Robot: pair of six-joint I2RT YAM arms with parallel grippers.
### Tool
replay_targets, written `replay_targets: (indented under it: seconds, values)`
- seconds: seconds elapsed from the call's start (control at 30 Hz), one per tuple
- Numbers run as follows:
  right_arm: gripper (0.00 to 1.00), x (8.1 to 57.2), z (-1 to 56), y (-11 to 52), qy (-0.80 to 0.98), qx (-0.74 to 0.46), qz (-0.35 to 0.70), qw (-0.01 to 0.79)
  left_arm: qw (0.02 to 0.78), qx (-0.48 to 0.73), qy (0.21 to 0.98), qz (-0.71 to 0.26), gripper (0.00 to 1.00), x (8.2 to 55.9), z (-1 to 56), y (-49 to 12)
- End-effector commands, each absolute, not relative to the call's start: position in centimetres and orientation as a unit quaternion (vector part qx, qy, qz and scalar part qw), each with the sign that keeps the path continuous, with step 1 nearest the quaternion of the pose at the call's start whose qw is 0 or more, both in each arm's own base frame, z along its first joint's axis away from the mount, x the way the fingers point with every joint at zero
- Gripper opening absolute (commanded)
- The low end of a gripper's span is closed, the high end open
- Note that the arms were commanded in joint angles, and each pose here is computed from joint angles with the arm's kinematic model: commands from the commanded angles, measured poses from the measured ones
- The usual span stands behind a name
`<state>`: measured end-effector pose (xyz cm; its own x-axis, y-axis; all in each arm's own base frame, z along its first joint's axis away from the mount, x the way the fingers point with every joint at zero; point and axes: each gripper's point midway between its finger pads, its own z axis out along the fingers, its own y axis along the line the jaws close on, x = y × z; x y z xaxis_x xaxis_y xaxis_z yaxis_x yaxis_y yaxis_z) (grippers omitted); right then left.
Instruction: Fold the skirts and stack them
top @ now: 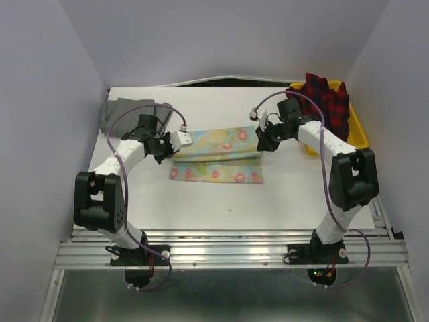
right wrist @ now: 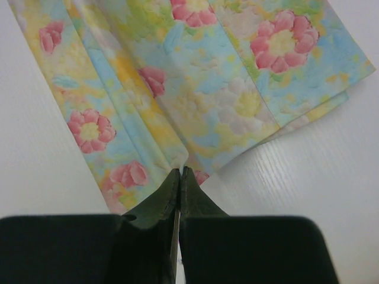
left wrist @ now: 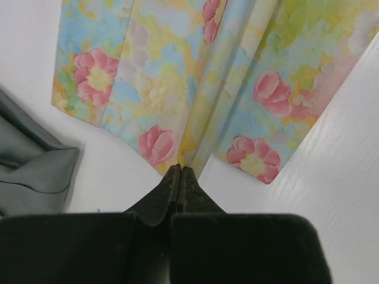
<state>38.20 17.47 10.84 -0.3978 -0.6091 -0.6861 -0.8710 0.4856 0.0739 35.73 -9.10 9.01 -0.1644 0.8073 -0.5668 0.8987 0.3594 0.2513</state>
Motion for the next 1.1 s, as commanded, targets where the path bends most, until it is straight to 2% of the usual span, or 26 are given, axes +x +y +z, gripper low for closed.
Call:
replay_targets:
  seconds: [0.0, 0.2, 0.37, 0.43, 0.47, 0.5, 0.53, 0.57, 0.63, 0.77, 0.9, 1.0, 1.07]
  values:
    - [0.01, 40.4, 11.6, 16.8, 0.814, -0.442, 0.175, 0.333, 0.325, 0.559, 0.762, -0.032, 0.0, 36.4, 9.1, -7.6]
    - [0.01, 42.3, 15.0, 17.0, 0.805, -0.443, 0.162, 0.36, 0.354, 0.55, 0.756, -0.036, 0.0, 36.5, 12.2, -8.2]
    - [0.01, 40.3, 15.7, 16.8, 0.799, -0.456, 0.169, 0.354, 0.358, 0.561, 0.745, -0.039, 0.0, 34.6, 13.1, -8.3]
    - [0.01, 38.7, 14.3, 16.8, 0.799, -0.468, 0.172, 0.337, 0.357, 0.574, 0.736, -0.038, 0.0, 33.7, 12.9, -8.5]
    - [0.13, 37.9, 13.9, 17.1, 0.793, -0.483, 0.169, 0.331, 0.345, 0.579, 0.737, -0.044, 0.02, 32.9, 12.0, -8.6]
    - [0.28, 37.0, 13.3, 17.2, 0.789, -0.496, 0.172, 0.319, 0.332, 0.587, 0.736, -0.055, 0.12, 31.9, 11.5, -9.0]
    - [0.46, 35.2, 12.0, 17.3, 0.794, -0.502, 0.184, 0.289, 0.326, 0.596, 0.731, -0.06, 0.4, 31.3, 11.3, -9.3]
    - [0.58, 34.5, 12.0, 17.3, 0.791, -0.505, 0.192, 0.287, 0.305, 0.603, 0.732, -0.078, 0.47, 29.7, 10.5, -9.5]
    - [0.64, 33.8, 12.3, 17.2, 0.79, -0.507, 0.196, 0.284, 0.303, 0.62, 0.719, -0.086, 0.53, 28.4, 10.9, -10.1]
    - [0.66, 33.3, 15.7, 17.5, 0.782, -0.502, 0.202, 0.31, 0.312, 0.638, 0.697, -0.098, 0.53, 26.0, 12.1, -10.3]
    - [0.6, 35.0, 17.8, 18.4, 0.786, -0.472, 0.208, 0.341, 0.341, 0.599, 0.719, -0.095, 0.5, 27.3, 13.3, -10.7]
    - [0.54, 35.3, 16.0, 19.3, 0.801, -0.463, 0.23, 0.304, 0.342, 0.555, 0.753, -0.091, 0.48, 29.0, 13.0, -10.6]
    - [0.5, 36.0, 14.2, 19.3, 0.82, -0.452, 0.209, 0.282, 0.326, 0.536, 0.772, -0.097, 0.46, 29.8, 11.7, -10.7]
